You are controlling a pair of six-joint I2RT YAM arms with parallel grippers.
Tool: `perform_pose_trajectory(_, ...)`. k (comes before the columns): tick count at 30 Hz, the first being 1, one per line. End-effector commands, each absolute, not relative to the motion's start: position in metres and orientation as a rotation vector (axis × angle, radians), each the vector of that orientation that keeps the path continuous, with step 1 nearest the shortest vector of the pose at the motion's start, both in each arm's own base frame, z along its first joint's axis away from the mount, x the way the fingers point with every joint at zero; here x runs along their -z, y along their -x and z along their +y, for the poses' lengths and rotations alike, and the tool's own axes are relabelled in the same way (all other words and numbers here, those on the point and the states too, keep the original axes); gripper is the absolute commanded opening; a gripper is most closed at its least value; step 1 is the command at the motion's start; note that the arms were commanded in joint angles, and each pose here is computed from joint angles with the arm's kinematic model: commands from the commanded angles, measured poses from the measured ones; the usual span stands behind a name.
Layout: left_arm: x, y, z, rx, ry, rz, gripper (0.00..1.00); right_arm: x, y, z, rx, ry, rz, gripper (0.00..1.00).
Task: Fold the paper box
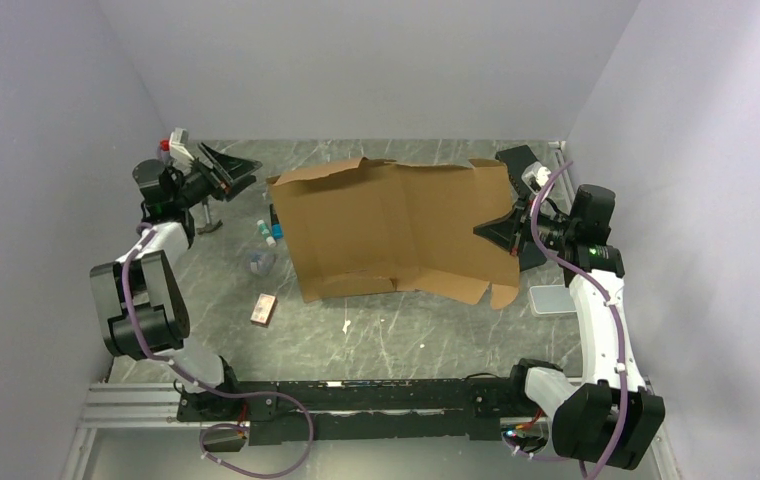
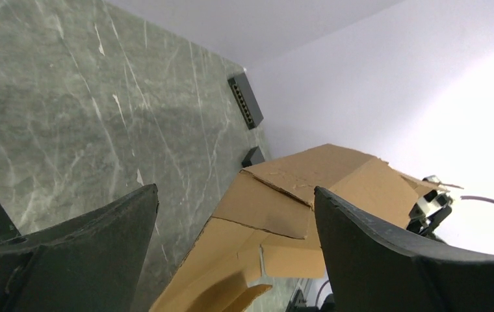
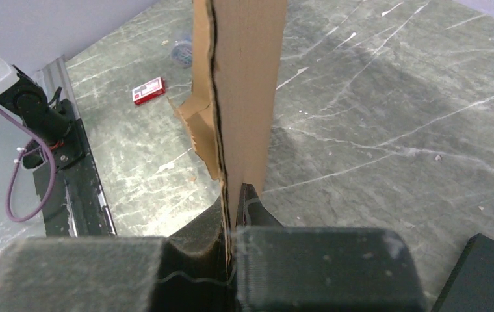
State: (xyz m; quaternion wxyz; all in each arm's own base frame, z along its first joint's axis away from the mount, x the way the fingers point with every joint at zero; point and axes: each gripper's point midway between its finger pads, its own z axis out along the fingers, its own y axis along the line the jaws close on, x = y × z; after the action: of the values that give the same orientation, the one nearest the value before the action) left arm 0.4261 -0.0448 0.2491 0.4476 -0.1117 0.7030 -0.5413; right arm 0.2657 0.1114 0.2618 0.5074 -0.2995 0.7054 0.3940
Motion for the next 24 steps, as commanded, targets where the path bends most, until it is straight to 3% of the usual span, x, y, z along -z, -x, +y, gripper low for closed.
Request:
perform_pose_trajectory(1, -0.262, -0.425, -0.061, 1.342, 0.127, 1.757, 0.93, -0.283, -0.266, 0.113, -0.924, 0.788, 1.622, 0.0)
perform_pose_trajectory(19, -0.227, -0.397, -0.089, 1.333, 0.094, 1.948, 0.65, -0.285, -0.264, 0.113, -0.926, 0.791, 1.619, 0.0)
perform_pose_trajectory(24, -0.224, -0.398, -0.093, 1.322, 0.074, 1.965, 0.39, -0.285, -0.264, 0.114, -0.931, 0.791, 1.619, 0.0)
